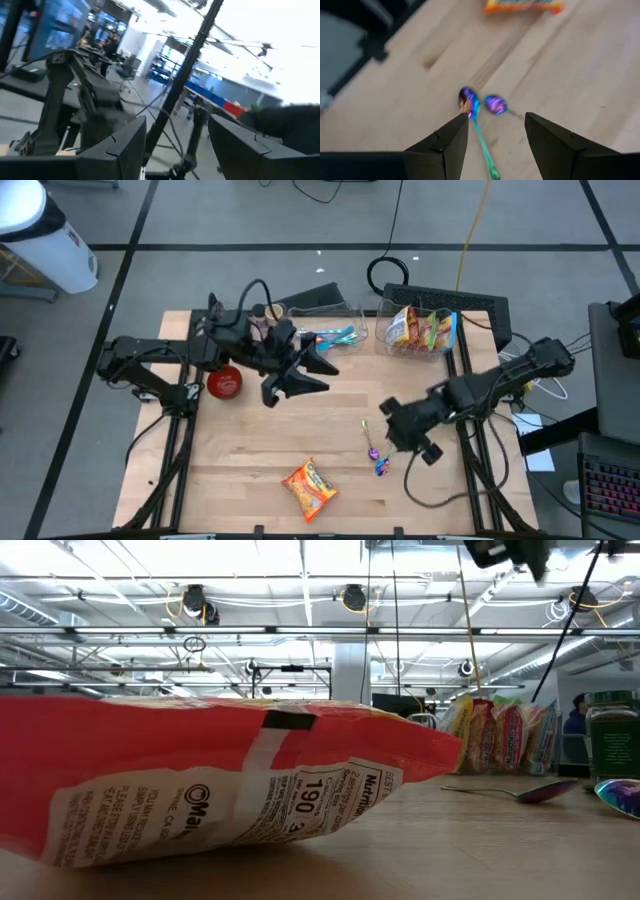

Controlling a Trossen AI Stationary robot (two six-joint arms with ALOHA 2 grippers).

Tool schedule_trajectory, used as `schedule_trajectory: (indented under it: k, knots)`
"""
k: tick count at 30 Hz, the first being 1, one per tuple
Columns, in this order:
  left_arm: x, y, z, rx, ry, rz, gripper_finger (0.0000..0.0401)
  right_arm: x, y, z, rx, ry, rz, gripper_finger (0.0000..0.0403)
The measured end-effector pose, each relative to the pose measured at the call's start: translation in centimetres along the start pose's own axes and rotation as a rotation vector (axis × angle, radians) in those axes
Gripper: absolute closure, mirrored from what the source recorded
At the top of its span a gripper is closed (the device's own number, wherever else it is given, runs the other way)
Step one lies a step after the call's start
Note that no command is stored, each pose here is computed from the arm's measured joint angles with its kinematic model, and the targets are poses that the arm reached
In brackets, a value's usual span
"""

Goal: Pick & Place Food Item
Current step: Put the right blue spoon into the middle transparent bin

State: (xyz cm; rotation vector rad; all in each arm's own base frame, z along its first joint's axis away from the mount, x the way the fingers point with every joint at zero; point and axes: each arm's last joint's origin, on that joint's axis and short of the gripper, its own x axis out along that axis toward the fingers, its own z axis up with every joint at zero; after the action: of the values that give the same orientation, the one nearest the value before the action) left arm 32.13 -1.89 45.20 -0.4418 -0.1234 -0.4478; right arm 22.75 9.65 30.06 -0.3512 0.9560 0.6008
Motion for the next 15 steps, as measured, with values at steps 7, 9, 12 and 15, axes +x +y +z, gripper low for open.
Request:
schedule_trajectory:
  k: [7,9,12,15]
  knots:
    - [1.9,-1.5,-1.3,-0.067,-0.094,-0.008,0.0195,6.2,1.7,-2.8,-0.106,0.128,0.070,0.0220]
    - [2.2,-2.1,-1.7,-0.079,-0.093,-0.016,0.0201,7.5,2.1,-3.8,-0.128,0.140,0.080,0.0222]
    - [2.8,-2.8,-2.4,-0.095,-0.108,0.003,0.0210,9.0,2.2,-5.2,-0.129,0.133,0.079,0.0223]
    - [3.2,-3.6,-3.1,-0.104,-0.113,0.025,0.0217,10.1,2.3,-6.4,-0.098,0.118,0.070,0.0223]
